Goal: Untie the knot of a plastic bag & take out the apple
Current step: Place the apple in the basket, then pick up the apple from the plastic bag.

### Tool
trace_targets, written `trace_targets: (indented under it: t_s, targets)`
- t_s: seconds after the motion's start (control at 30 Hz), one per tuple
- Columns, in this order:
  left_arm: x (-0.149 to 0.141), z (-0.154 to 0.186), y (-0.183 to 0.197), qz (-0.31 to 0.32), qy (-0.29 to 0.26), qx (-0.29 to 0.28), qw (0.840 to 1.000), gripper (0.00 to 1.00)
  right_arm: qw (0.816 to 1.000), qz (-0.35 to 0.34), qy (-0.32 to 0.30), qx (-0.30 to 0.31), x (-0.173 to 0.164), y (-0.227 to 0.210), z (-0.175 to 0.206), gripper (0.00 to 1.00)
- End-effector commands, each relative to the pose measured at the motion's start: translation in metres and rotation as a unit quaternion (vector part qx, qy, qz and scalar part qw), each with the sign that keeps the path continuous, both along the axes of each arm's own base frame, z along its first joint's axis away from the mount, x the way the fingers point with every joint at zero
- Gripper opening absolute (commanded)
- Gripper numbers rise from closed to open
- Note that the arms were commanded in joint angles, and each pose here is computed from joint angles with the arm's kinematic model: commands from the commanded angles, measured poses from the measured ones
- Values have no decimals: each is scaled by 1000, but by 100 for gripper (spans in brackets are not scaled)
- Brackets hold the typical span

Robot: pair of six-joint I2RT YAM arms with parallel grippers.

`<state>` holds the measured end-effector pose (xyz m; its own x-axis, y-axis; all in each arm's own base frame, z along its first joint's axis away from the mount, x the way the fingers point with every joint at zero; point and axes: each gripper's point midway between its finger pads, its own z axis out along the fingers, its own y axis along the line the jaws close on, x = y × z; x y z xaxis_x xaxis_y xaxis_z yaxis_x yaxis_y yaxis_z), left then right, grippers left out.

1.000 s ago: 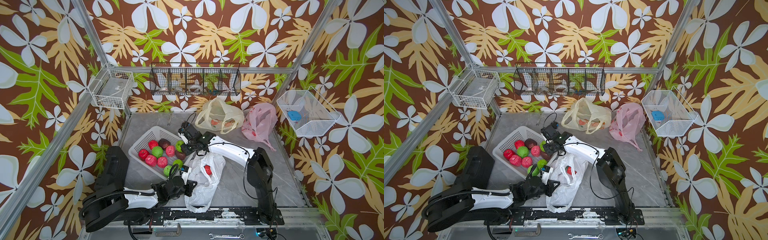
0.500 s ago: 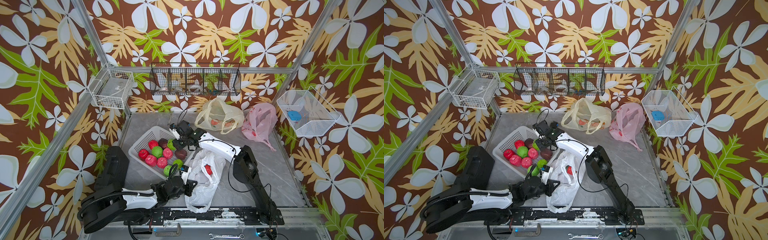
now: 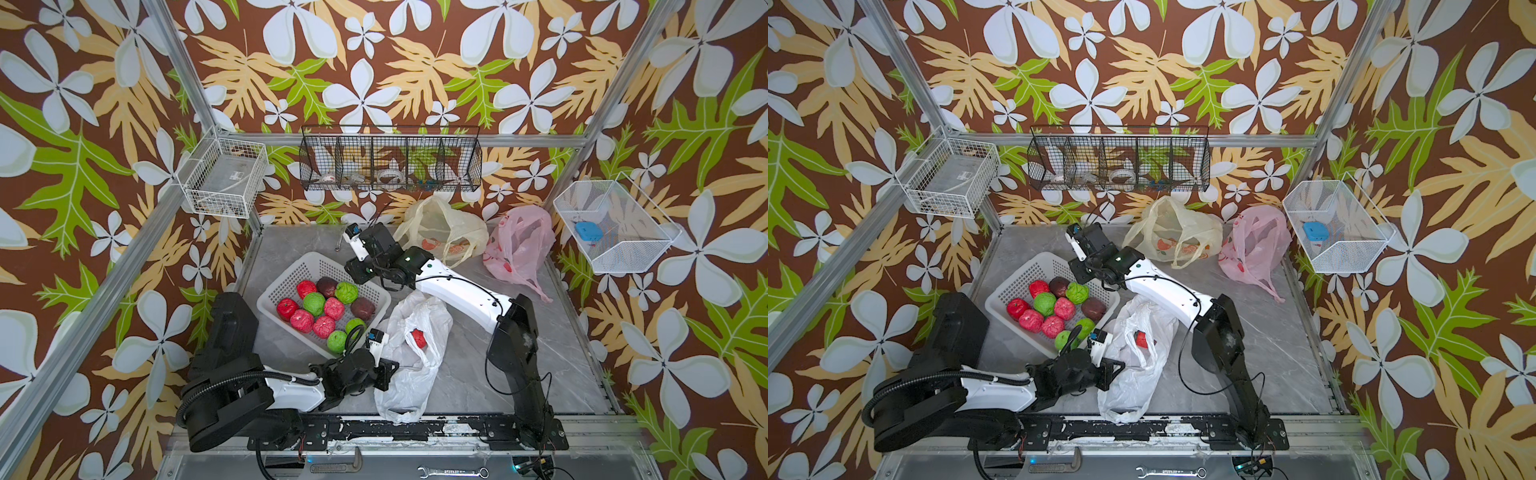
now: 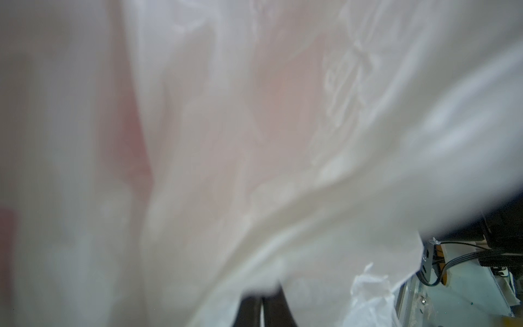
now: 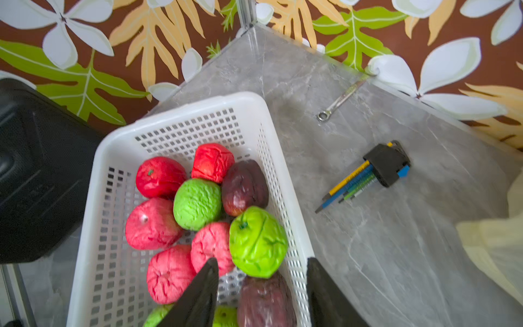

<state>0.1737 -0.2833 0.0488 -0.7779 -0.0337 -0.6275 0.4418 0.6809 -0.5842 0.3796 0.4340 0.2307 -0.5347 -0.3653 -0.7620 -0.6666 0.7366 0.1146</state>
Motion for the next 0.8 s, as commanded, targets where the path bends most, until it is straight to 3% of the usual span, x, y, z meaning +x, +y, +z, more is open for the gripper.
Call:
trace_targets:
  t_s: [0.0,0.27,0.43,0.6,0.7,0.77]
  targets:
    - [5,16,-14,-9,-13,-28,999,0,999,-50,-11,4,-17,-41,20,51]
    - [11,19,-31,-11,5,-29,999,0,975,-212,-8,59,-105,-199,32,50]
    - [18,21,-37,-2,15,-19,1000,0,954,-294,24,47,-149,-278,-21,47]
    - [23,24,-37,12,18,-7,1000,0,951,-246,150,117,-188,-251,-85,37]
    - [25,25,-34,16,14,3,1000,0,953,-208,148,165,-197,-218,-83,26]
    - [25,22,-33,16,11,17,1000,0,958,-194,134,161,-195,-203,-74,22]
